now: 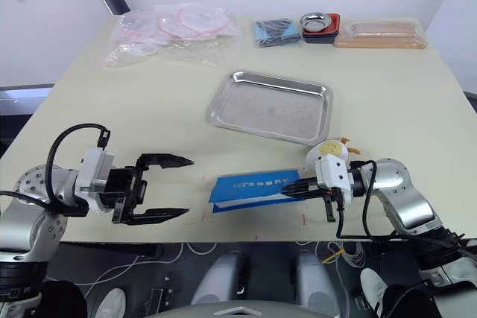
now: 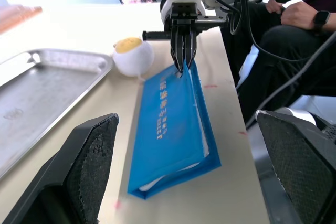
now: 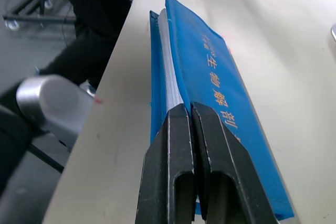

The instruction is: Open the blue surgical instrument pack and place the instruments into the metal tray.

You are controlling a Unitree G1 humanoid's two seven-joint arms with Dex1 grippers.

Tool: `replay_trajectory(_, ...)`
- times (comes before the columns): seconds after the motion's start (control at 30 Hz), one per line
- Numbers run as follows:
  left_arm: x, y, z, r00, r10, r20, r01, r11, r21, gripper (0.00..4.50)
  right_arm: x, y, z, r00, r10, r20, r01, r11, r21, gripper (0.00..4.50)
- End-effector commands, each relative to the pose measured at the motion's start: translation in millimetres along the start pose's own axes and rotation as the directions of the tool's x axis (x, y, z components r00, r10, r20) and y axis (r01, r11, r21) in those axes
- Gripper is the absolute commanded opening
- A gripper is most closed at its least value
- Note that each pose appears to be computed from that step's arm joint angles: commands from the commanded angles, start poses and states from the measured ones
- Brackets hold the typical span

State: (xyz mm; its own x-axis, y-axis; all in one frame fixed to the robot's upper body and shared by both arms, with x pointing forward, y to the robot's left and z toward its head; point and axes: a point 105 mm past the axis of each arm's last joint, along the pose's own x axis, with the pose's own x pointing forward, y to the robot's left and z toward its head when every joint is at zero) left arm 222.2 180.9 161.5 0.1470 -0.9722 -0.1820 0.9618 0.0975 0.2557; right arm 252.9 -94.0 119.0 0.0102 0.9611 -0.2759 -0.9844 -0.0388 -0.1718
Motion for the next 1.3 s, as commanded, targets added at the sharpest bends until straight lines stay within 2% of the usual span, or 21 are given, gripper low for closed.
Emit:
replay_trajectory(0.03,2,4,-3,0.999,0.014,-0.033,-0.013,0.999,0.029,4.50,3,-3,22,1.000,0.003,0.016,-0.004,0.997,0.081,0.03)
replay_trajectory(0.23,5,7,-9,0.999,0.013,-0.033,-0.012,1.000,0.013,4.50,4,-12,31,1.000,-0.003,-0.008,0.004,0.988,0.157,0.03)
replay_trajectory(0.57,23,35,-31,0.999,0.022,0.048,-0.018,0.997,-0.072,4.50,5,-41,24,0.998,-0.036,-0.043,0.041,0.991,0.128,0.03)
replay_trajectory(0.73,27,43,-39,0.992,0.020,0.125,0.003,0.982,-0.187,4.50,11,-43,22,0.998,-0.029,-0.053,0.035,0.994,0.107,0.03)
replay_trajectory(0.87,31,46,-45,0.991,0.002,0.131,0.025,0.979,-0.204,4.50,11,-42,21,0.998,-0.031,-0.057,0.036,0.994,0.100,0.03)
replay_trajectory(0.97,35,49,-41,0.984,-0.008,0.177,0.049,0.972,-0.231,4.50,10,-43,20,0.997,-0.040,-0.066,0.046,0.994,0.097,0.03)
replay_trajectory(1.3,47,46,-48,0.982,-0.074,0.172,0.109,0.973,-0.204,4.50,8,-39,17,0.996,-0.035,-0.077,0.043,0.993,0.108,0.03)
